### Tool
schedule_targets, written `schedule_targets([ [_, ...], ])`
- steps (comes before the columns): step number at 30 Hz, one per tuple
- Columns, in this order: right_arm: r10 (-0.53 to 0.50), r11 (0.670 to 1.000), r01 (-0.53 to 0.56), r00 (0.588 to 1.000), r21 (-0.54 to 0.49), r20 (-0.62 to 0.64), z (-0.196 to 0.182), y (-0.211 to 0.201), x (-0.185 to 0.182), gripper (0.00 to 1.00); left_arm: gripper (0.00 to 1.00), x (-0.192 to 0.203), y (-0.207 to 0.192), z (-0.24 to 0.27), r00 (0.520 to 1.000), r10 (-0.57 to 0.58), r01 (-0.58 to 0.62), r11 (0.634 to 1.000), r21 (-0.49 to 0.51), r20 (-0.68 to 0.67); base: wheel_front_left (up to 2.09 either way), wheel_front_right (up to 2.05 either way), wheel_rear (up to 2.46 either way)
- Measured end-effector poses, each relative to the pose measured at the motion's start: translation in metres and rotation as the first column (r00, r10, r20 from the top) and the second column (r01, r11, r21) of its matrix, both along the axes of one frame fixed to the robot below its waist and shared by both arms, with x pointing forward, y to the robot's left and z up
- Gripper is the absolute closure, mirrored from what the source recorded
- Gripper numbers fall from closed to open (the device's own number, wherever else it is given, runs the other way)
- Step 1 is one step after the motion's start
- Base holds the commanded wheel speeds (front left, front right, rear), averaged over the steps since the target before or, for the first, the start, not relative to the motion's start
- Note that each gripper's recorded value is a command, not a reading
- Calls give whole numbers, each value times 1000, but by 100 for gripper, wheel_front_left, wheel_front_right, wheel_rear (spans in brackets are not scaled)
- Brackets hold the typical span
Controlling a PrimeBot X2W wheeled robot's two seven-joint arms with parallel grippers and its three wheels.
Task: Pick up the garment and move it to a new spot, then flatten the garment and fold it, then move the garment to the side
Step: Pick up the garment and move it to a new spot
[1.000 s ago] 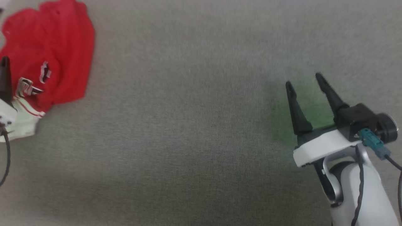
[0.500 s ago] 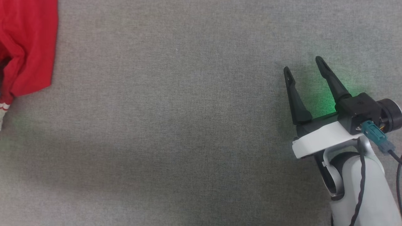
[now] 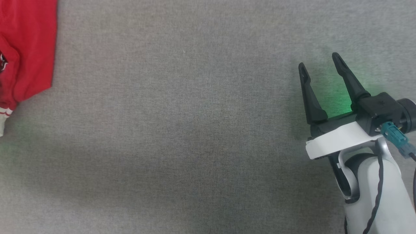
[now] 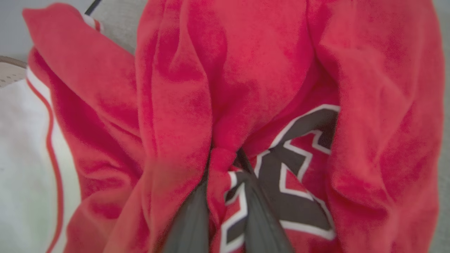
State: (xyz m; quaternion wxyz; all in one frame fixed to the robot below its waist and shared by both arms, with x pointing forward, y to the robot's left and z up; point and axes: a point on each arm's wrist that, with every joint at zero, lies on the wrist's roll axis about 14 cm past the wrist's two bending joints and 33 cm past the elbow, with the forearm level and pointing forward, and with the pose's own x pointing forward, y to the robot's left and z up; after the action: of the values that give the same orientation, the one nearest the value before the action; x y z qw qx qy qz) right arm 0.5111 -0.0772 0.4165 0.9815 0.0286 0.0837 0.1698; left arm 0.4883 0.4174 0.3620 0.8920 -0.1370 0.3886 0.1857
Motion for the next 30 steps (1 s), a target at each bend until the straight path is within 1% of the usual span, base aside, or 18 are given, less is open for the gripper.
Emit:
schedule_targets([
  [3, -10, 1000, 9, 1000, 12, 19, 9, -2, -2, 0, 100, 5, 7, 23, 997, -8, 4, 999, 51, 79, 0, 0, 0],
  [6, -21, 999, 19, 999, 32, 40, 21, -5, -6, 0, 100, 14, 17, 62, 982, -30, 9, 994, 113, 187, 0, 0, 0],
  [8, -28, 999, 26, 998, 42, 52, 28, -7, -10, 0, 100, 16, 22, 86, 971, -60, 23, 987, 160, 233, 0, 0, 0],
  [15, -55, 996, 47, 993, 75, 103, 58, -14, -24, 0, 100, 17, 26, 178, 900, -179, 57, 953, 299, 399, 0, 0, 0],
  [22, -58, 994, 42, 985, 100, 161, 88, -13, -39, 0, 100, 1, 28, 258, 826, -261, 52, 918, 393, 499, 0, 0, 0],
  [26, -67, 993, 46, 979, 111, 194, 103, -16, -47, 0, 100, -9, 21, 291, 795, -313, 74, 900, 429, 520, 0, 0, 0],
  [27, -67, 993, 46, 979, 111, 194, 103, -16, -47, 0, 100, -9, 21, 291, 795, -313, 74, 900, 429, 520, 0, 0, 0],
  [30, -73, 992, 49, 974, 119, 213, 113, -18, -52, 0, 100, -16, 15, 310, 774, -342, 90, 892, 443, 532, 0, 0, 0],
])
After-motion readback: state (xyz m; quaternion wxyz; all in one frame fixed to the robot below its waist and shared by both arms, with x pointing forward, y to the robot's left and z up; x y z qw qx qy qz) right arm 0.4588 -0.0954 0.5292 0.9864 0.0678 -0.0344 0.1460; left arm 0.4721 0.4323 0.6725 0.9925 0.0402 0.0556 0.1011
